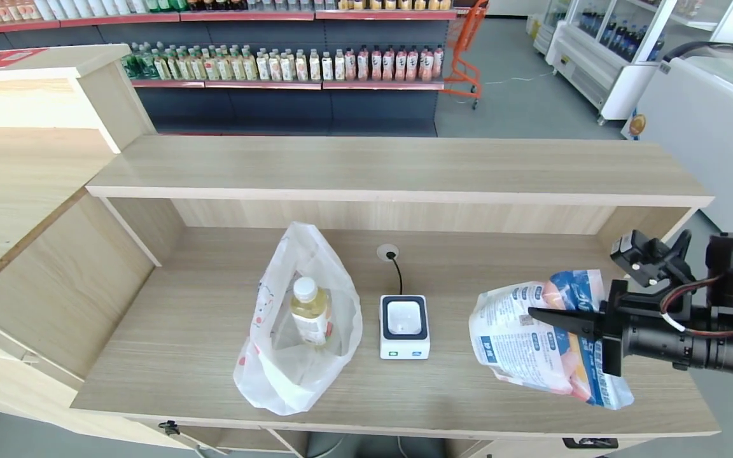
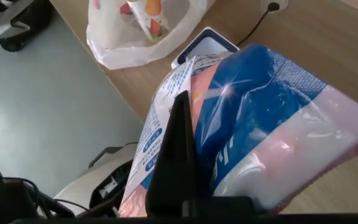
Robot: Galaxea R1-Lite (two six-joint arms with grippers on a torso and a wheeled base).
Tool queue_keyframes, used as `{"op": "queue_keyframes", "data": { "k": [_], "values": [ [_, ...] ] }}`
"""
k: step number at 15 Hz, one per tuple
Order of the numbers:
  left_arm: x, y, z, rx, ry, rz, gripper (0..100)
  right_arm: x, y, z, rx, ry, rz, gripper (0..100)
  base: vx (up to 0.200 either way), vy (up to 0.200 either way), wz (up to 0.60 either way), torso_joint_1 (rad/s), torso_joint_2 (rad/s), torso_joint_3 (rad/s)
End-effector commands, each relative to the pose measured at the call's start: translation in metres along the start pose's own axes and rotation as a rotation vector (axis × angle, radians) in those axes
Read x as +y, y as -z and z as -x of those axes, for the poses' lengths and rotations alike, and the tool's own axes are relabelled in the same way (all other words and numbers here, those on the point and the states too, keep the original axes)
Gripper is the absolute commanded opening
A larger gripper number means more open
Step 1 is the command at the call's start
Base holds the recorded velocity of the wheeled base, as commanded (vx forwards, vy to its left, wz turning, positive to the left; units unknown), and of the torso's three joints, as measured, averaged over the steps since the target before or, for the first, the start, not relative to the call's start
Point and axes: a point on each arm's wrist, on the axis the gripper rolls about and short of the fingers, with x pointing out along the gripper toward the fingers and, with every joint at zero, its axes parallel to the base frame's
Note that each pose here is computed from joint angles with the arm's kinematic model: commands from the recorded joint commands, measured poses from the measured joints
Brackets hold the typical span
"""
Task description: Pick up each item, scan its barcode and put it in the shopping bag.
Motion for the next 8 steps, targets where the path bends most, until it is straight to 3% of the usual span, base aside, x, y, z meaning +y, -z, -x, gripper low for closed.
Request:
{"op": "queue_keyframes", "data": {
  "k": [1,2,6,8],
  "values": [
    [0.000,0.000,0.000,-0.001,0.000,0.001,100,-0.022,0.011,-0.025,0.019,0.003,0.043,0,0.000,0.200,0.00,0.002,0.00,0.007],
    [0.000,0.000,0.000,-0.001,0.000,0.003,100,-0.030,0.011,-0.034,0.012,0.005,0.087,0,0.000,0.200,0.00,-0.002,0.00,0.002],
    [0.000,0.000,0.000,-0.001,-0.001,0.004,100,-0.063,0.011,-0.070,-0.008,-0.002,0.302,0,0.000,0.000,0.00,0.000,0.00,0.000],
    [0.000,0.000,0.000,-0.001,-0.001,0.004,100,-0.069,0.014,-0.079,-0.029,-0.040,0.371,0,0.000,0.000,0.00,0.000,0.00,0.000]
  ]
}}
